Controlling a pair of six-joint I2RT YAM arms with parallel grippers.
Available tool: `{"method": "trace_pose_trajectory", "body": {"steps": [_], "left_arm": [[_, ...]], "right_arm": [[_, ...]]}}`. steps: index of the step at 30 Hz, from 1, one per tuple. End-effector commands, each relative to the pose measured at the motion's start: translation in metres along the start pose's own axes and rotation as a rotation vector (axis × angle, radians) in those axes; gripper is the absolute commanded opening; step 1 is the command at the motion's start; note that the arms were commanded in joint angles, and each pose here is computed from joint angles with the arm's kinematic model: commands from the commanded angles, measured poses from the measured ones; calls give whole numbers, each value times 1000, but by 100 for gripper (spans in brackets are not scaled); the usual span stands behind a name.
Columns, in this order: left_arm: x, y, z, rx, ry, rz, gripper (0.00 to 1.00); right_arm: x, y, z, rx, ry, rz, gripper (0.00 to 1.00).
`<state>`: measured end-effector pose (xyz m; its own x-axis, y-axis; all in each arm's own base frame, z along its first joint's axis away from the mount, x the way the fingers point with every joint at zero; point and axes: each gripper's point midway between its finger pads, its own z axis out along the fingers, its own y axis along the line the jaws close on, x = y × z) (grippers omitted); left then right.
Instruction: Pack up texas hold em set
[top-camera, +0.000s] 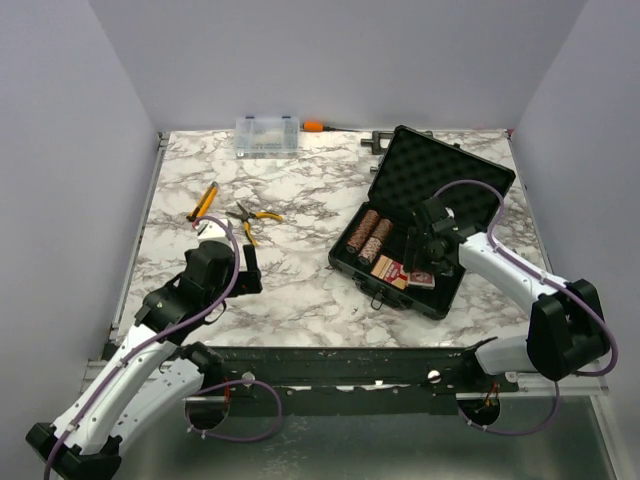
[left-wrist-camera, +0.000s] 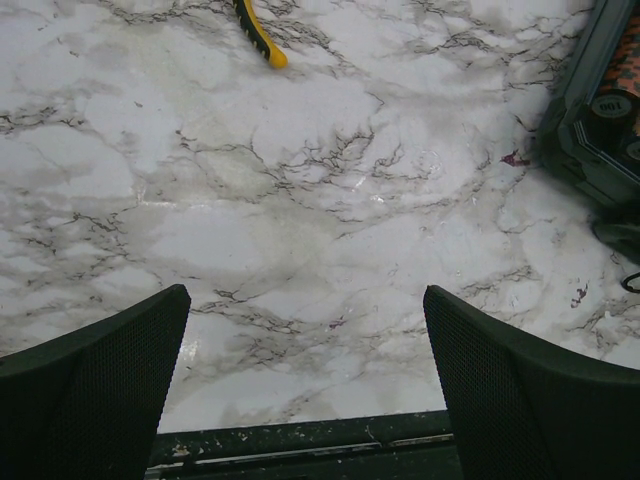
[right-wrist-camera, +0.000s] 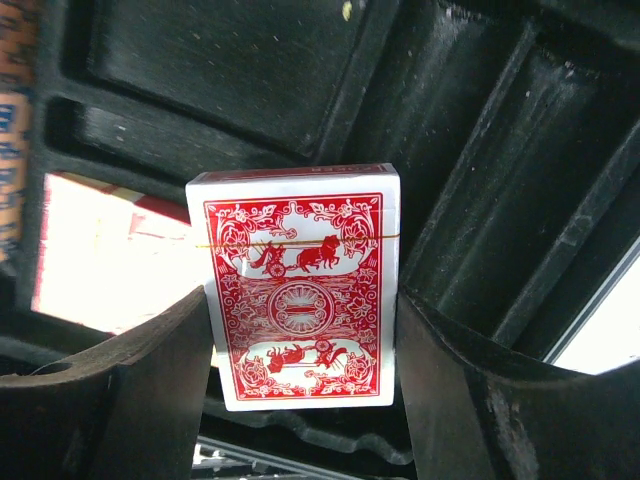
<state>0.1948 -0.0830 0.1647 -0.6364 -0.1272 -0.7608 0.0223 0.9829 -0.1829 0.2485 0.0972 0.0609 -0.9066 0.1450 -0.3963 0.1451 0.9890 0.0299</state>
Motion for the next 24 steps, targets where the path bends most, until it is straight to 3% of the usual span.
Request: {"method": "trace_pose_trajectory", "body": {"steps": [1, 6, 11, 19, 21, 24], "left_arm": [[-5, -2, -5, 28, -28, -5, 98], [-20, -3, -21, 46, -85, -51, 98], [-21, 14, -25, -7, -153, -70, 98], [-17, 28, -28, -27, -248, -197, 98], [-17, 27, -29, -10, -266, -210, 99], [-19, 26, -30, 15, -303, -221, 98]], "right_arm": [[-24, 10, -18, -8, -34, 45, 50], [-46, 23, -40, -44, -83, 181, 49], [-62, 35, -55, -94, -133, 387, 43], [-77, 41, -58, -100, -165, 661, 14], [-89, 51, -56, -143, -189, 617, 12], [-104, 73, -52, -228, -195, 323, 12]]}}
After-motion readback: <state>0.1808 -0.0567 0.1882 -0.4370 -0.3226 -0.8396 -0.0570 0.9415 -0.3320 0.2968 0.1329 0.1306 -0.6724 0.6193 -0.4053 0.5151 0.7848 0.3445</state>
